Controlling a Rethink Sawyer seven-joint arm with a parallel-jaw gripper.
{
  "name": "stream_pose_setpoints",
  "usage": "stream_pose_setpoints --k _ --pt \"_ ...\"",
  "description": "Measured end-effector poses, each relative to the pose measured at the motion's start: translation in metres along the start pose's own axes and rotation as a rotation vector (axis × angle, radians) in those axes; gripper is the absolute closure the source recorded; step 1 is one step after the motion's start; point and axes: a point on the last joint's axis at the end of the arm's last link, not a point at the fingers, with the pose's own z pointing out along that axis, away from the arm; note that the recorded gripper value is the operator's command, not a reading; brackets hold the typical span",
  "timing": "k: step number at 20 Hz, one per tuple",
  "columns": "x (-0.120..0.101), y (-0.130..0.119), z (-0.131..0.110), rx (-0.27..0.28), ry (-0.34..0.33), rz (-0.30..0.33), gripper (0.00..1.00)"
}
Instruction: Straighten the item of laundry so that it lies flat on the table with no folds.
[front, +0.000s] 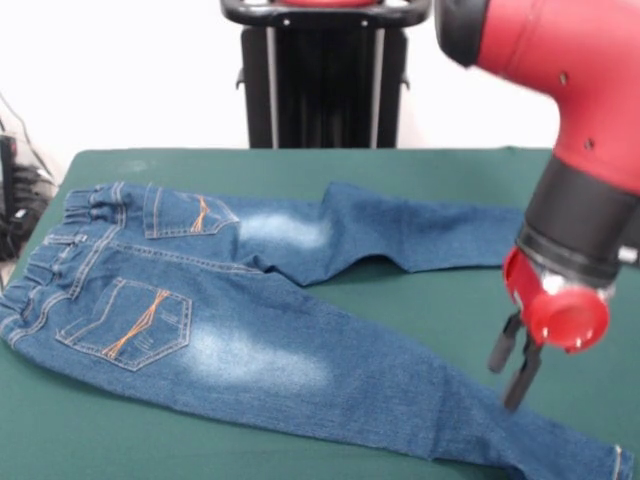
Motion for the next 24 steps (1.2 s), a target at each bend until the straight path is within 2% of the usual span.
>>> stream_pose_setpoints --k 4,10,15,24 --pt "0.015 -0.001 0.031 0.041 -0.026 0.036 0.00" --pt "0.028 0.000 0.052 0.081 -0.043 0.109 0.00" --pt "0.034 0.012 0.052 0.107 -0.060 0.163 0.00" --pt "0.061 0.019 0.046 0.096 -0.035 0.207 0.00"
